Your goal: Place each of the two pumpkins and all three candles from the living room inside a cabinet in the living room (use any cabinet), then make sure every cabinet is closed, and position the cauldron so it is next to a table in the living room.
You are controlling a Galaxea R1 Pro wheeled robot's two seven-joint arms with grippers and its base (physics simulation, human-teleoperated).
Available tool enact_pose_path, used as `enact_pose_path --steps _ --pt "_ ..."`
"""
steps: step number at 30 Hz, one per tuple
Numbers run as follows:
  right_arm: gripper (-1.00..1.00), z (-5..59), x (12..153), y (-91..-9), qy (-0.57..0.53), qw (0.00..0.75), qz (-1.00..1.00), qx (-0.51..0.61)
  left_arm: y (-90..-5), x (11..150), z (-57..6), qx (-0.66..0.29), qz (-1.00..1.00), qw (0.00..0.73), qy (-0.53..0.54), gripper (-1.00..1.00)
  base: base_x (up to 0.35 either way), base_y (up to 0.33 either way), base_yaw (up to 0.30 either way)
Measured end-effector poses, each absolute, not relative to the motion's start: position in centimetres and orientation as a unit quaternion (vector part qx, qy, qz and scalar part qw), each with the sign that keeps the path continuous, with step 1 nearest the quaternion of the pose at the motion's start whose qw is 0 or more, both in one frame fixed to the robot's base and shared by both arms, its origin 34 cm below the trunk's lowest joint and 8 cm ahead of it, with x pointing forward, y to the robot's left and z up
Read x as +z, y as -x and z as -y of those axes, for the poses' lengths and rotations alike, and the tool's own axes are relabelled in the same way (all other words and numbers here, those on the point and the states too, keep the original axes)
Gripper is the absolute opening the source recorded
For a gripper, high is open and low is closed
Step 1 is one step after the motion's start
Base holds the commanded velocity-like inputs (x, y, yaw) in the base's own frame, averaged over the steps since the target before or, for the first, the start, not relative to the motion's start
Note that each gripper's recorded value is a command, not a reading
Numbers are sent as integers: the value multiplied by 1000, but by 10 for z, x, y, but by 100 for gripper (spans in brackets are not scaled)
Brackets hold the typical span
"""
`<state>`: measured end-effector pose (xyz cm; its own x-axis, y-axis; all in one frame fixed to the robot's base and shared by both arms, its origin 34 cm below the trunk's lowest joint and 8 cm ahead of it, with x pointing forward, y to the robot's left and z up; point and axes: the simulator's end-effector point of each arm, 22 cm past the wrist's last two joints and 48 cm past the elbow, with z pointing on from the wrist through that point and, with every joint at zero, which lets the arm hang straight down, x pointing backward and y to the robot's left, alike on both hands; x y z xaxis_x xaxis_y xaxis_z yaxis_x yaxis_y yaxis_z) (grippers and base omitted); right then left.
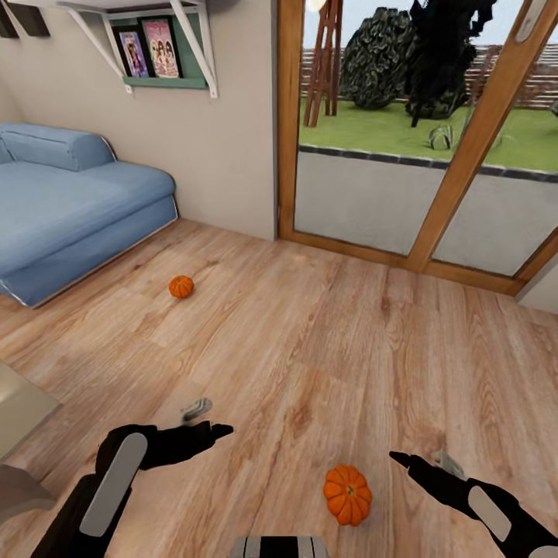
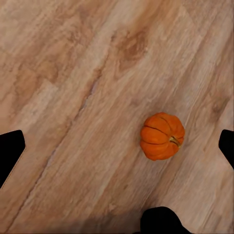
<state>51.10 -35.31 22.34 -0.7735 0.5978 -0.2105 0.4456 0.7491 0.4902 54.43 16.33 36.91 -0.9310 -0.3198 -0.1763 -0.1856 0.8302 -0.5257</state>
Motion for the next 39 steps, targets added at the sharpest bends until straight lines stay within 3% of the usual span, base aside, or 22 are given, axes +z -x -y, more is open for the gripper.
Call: enact_pose_path --steps 8,39 --pt "100 350 203 -502 -273 174 -923 209 -543 364 -157 -302 -932 127 151 100 0 0 0" --pt "100 312 141 -457 -250 114 -939 206 -522 305 -154 -298 -937 73 169 100 0 0 0"
